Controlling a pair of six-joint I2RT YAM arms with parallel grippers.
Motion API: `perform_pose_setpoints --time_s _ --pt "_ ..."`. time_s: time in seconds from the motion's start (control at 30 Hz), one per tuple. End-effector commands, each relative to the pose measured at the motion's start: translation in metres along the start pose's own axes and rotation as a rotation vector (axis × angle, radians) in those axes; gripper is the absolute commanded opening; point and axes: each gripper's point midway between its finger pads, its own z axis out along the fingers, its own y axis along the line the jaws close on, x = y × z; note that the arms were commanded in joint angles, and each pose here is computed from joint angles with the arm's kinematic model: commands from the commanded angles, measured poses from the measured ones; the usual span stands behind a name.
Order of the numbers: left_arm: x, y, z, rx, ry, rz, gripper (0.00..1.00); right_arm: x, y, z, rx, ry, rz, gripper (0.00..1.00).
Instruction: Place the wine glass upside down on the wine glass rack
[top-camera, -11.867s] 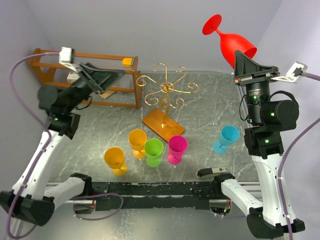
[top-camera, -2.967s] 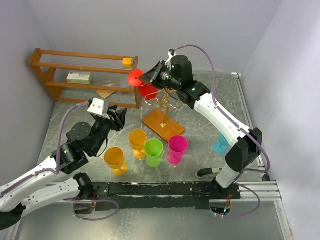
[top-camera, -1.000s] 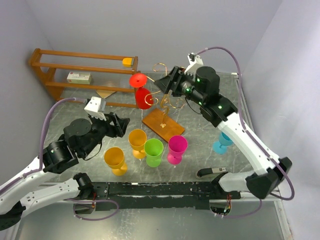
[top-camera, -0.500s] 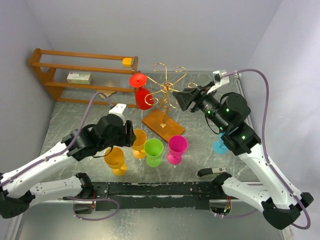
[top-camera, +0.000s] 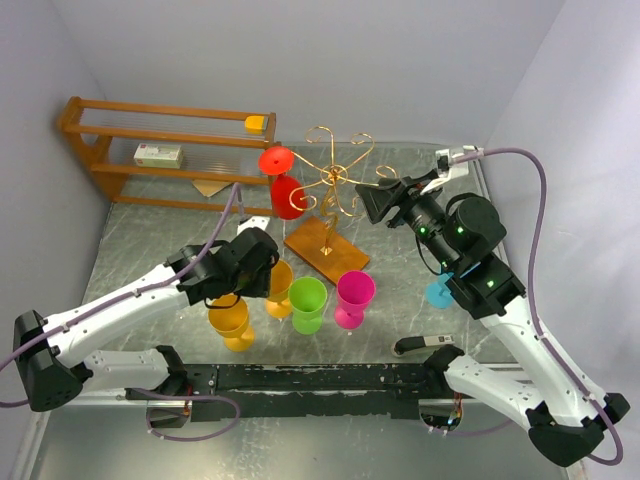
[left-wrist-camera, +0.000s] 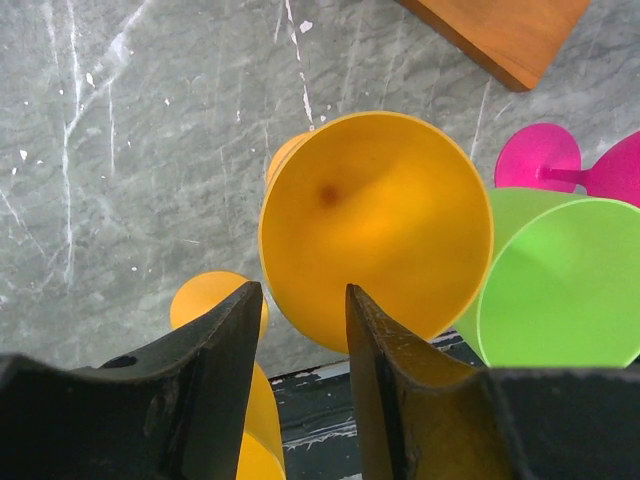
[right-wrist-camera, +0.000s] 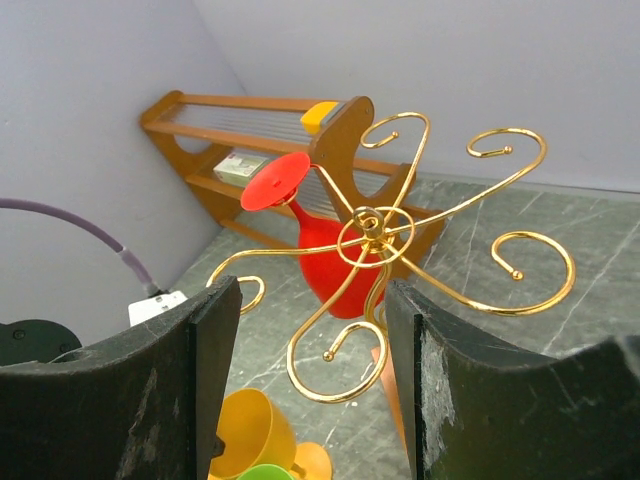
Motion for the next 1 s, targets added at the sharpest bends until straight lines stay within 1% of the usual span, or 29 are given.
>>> perform_pose_setpoints --time_s 0.0,0.13,0.3,0.37,0.43,0.57,0.67,0.87,0.97 --pt "-0.014 0.000 -0.008 -0.005 -0.046 -0.029 0.48 -0.003 -0.006 -0.002 0.025 -0.022 -0.021 0.59" --pt "-0.015 0.001 -0.002 -0.031 -0.048 -0.040 0.45 -0.006 -0.006 -0.004 0.023 -0.033 -0.021 0.60" --pt "-0.011 0.006 0.003 -0.090 -0.006 -0.074 0.39 -0.008 0.001 -0.006 -0.008 -0.040 0.009 0.59" --pt "-0.011 0.008 0.004 -0.112 0.004 -0.078 0.32 -0.008 0.004 -0.008 -0.023 -0.045 0.026 0.59" --pt "-0.015 0.010 0.003 -0.130 0.001 -0.075 0.22 -0.009 0.005 -0.010 -0.027 -0.055 0.043 0.59" --pt "-0.032 0.006 -0.007 -0.109 -0.063 -0.082 0.08 -0.012 0.008 -0.012 -0.041 -0.074 0.078 0.59" --pt "-0.044 0.003 -0.015 -0.087 -0.106 -0.079 0.07 -0.013 0.013 -0.012 -0.061 -0.074 0.109 0.59" --pt "-0.063 0.013 -0.037 -0.143 -0.148 -0.052 0.07 -0.015 0.018 -0.014 -0.081 -0.086 0.168 0.59" --pt "-0.075 0.004 -0.054 -0.070 -0.174 -0.024 0.07 -0.015 0.019 -0.016 -0.084 -0.083 0.193 0.59"
